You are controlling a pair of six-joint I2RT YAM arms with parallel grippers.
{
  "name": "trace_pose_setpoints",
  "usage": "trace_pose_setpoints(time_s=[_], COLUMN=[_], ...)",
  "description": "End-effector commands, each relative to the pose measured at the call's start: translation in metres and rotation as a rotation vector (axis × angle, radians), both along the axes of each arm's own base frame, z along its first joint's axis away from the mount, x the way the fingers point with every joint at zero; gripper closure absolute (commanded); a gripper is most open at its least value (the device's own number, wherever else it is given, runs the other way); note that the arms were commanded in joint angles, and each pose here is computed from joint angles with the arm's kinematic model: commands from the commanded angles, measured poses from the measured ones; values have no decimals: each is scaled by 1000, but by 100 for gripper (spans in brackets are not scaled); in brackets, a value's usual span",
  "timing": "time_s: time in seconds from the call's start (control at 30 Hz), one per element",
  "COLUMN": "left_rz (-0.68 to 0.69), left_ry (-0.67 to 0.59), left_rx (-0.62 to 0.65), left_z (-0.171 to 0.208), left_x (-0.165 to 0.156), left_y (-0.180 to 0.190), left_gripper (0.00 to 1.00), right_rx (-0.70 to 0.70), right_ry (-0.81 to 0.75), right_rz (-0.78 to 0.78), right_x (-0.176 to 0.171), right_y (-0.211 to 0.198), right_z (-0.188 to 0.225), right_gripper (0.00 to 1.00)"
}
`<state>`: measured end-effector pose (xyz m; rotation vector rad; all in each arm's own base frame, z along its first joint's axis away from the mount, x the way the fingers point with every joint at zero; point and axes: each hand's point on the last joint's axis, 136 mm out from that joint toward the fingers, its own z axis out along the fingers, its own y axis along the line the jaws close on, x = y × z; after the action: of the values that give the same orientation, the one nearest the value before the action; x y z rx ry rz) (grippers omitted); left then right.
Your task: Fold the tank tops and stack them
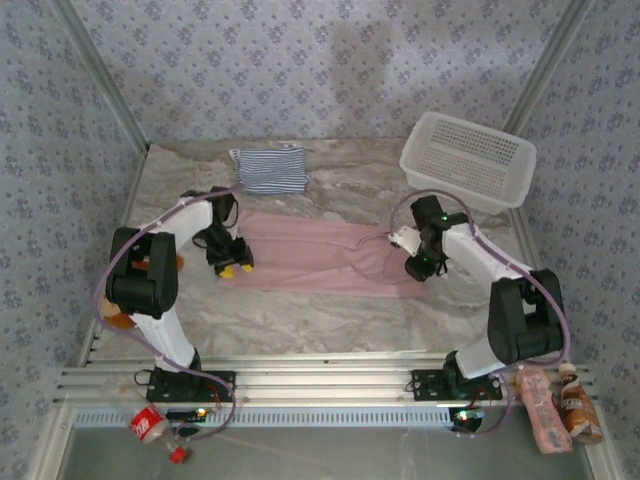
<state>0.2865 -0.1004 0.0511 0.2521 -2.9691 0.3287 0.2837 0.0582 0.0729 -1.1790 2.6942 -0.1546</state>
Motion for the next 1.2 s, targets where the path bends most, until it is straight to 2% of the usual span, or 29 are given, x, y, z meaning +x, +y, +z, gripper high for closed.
trace_pose_setpoints(time_s=[0.0, 0.13, 0.23, 0.3, 0.33, 0.5, 0.67, 0.87, 1.0, 1.17], left_rz=[-16, -32, -45, -62, -74, -116, -140, -126, -79, 8], left_ry=[-69, -169, -254, -263, -273, -299, -222, -145, -111, -62], left_rx=[-23, -8, -7, -7, -3, 54, 77, 116, 120, 88], left_z=[24, 27, 25, 15, 15, -2, -27, -37, -32, -32], left_x=[26, 74, 115, 132, 141, 165, 149, 115, 87, 36], left_y=[-4, -4, -8, -10, -11, -4, 1, 20, 31, 30], left_gripper=[55, 55, 55, 55, 56, 57, 59, 59, 59, 59], right_rx=[58, 227, 424, 502, 542, 530, 441, 356, 288, 212], right_ry=[-48, -84, -55, -58, -57, -28, 36, 73, 77, 64], right_rz=[-252, -576, -775, -877, -907, -889, -897, -873, -826, -731], right_x=[1, 7, 2, 0, 0, -9, -22, -20, -5, 30], right_y=[-2, 8, 33, 46, 54, 81, 90, 85, 79, 79], right_z=[32, 40, 25, 13, 8, -8, -42, -57, -62, -65], right_gripper=[55, 54, 54, 54, 54, 54, 54, 54, 55, 56])
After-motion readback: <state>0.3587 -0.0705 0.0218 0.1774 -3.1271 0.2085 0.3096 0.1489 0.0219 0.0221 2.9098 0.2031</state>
